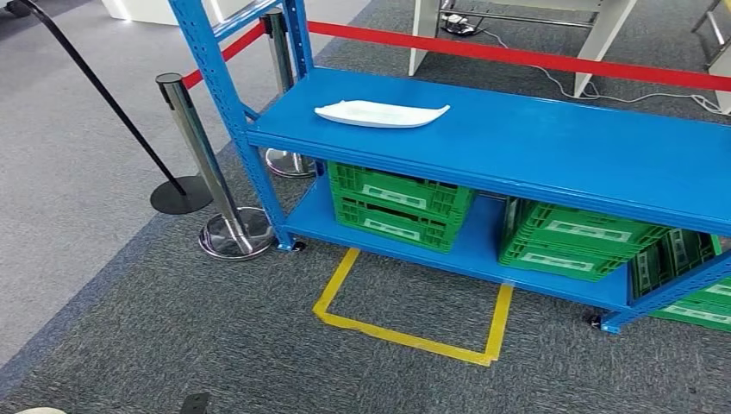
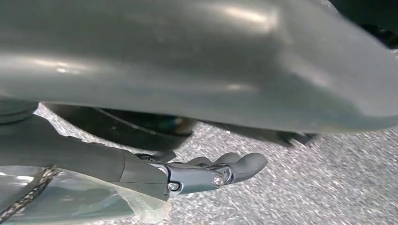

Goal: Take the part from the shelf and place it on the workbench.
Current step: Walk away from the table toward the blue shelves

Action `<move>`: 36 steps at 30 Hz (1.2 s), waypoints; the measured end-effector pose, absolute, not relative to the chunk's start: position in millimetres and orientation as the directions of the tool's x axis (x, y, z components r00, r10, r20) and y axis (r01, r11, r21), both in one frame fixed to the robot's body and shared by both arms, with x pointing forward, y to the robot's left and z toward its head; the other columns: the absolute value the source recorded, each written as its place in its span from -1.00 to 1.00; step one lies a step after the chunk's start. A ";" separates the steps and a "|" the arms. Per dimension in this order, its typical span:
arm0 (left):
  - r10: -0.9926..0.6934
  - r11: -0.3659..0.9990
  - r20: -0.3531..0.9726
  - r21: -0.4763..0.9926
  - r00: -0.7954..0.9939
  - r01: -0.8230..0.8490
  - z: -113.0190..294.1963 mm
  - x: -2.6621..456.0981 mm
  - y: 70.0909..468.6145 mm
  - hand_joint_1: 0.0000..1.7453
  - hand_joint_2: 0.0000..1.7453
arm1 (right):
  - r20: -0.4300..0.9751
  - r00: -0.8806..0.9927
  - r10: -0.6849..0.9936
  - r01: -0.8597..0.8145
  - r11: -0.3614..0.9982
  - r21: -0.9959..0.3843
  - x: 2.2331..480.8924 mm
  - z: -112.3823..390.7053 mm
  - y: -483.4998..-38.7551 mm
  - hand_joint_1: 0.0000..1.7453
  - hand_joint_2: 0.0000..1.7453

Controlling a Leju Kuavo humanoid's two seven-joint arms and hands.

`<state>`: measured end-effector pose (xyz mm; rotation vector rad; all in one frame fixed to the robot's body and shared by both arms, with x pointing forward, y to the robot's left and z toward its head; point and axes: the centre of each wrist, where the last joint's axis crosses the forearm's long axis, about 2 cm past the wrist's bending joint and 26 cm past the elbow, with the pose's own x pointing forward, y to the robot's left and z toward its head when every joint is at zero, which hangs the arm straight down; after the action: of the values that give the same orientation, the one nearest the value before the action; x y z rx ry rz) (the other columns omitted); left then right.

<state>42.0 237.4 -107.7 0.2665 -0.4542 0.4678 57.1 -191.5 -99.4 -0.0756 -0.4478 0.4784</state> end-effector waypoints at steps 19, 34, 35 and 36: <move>0.434 0.816 0.455 0.166 0.777 -0.553 -108.8 37.3 243.8 -1.00 -1.00 | 0.496 0.794 0.352 -0.295 0.936 -0.192 58.6 -98.3 -189.1 -1.00 -1.00; 0.419 0.828 0.454 0.163 0.786 -0.536 -108.3 39.3 241.5 -1.00 -1.00 | 0.493 0.829 0.262 -0.208 0.964 -0.163 55.6 -99.4 -191.6 -1.00 1.00; 0.415 0.832 0.454 0.162 0.788 -0.531 -108.2 39.7 240.6 -1.00 -0.50 | 0.490 0.841 0.230 -0.181 0.973 -0.145 54.8 -99.7 -192.4 -1.00 1.00; 0.412 0.834 0.455 0.159 0.789 -0.528 -108.0 40.3 239.6 -1.00 0.00 | 0.486 0.851 0.199 -0.156 0.980 -0.127 54.1 -100.1 -193.2 -1.00 1.00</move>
<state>40.3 239.6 -108.0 0.2872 -0.4202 0.5138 54.1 -193.2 -100.1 -0.0836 -0.5203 0.1873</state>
